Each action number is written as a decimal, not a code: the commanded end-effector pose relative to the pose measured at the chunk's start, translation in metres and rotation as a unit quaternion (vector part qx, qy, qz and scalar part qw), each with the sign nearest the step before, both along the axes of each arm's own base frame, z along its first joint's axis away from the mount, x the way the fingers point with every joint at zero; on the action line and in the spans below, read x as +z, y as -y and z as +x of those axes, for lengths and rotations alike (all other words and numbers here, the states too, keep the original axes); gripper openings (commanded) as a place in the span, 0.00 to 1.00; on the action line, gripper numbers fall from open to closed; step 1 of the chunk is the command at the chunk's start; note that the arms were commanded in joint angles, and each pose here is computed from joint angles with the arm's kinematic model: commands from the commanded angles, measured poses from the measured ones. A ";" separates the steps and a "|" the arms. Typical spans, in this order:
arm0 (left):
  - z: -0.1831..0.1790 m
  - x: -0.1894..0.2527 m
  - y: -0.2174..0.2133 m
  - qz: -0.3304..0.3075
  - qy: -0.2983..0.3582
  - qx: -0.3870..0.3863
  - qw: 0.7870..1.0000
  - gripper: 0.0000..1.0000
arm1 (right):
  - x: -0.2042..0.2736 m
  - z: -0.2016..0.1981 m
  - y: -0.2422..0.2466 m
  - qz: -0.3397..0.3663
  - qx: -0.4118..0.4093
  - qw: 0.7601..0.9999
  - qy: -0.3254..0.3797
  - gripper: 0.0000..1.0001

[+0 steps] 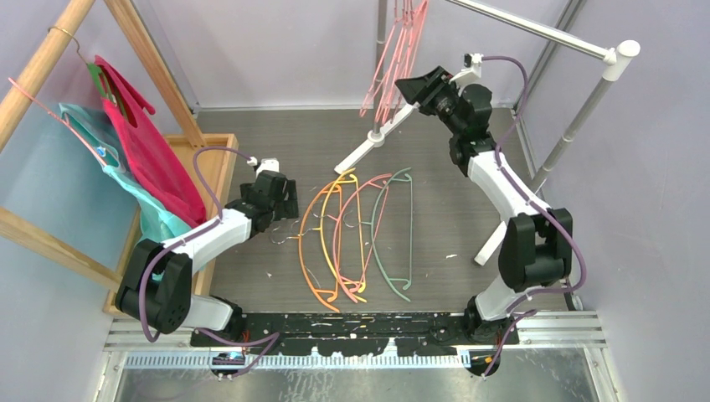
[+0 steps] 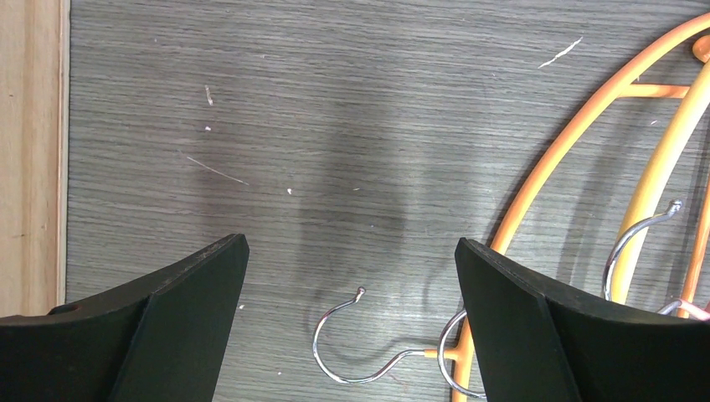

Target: Organize the hangers

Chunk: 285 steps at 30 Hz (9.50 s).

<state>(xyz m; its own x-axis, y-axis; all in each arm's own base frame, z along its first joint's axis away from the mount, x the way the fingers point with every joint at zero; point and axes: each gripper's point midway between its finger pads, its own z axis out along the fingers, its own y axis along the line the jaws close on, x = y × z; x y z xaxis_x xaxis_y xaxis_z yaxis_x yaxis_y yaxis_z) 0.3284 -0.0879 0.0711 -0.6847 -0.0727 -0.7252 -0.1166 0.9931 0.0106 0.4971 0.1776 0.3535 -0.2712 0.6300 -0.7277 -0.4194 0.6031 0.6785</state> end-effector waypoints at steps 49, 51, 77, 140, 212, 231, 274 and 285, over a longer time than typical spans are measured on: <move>0.015 0.011 0.002 0.000 0.024 0.007 1.000 0.98 | -0.311 -0.252 -0.076 -0.418 0.076 0.876 -0.228 0.33; 0.015 0.012 0.002 0.000 0.024 0.007 1.000 0.98 | -0.317 -0.255 -0.078 -0.418 0.083 0.874 -0.235 0.33; 0.013 0.016 0.000 0.001 0.030 0.010 0.999 0.98 | -0.323 -0.272 -0.057 -0.412 0.080 0.874 -0.245 0.01; 0.011 0.027 0.000 -0.012 0.048 0.010 0.999 0.98 | 0.152 -0.132 0.018 0.076 0.007 0.987 0.143 0.01; 0.015 0.011 0.001 0.004 0.023 0.008 1.000 0.98 | -0.087 -0.160 0.048 -0.234 -0.152 0.959 -0.052 0.75; 0.016 0.009 0.000 0.008 0.021 0.012 1.000 0.98 | -0.244 -0.233 -0.155 -0.326 0.104 0.929 -0.140 0.72; 0.013 0.013 -0.002 0.006 0.026 0.013 1.000 0.98 | -0.285 -0.223 -0.158 -0.306 0.063 0.931 -0.188 0.01; 0.013 0.015 -0.001 0.001 0.029 0.011 1.000 0.98 | -0.197 -0.237 -0.036 -0.298 -0.083 0.940 -0.142 0.01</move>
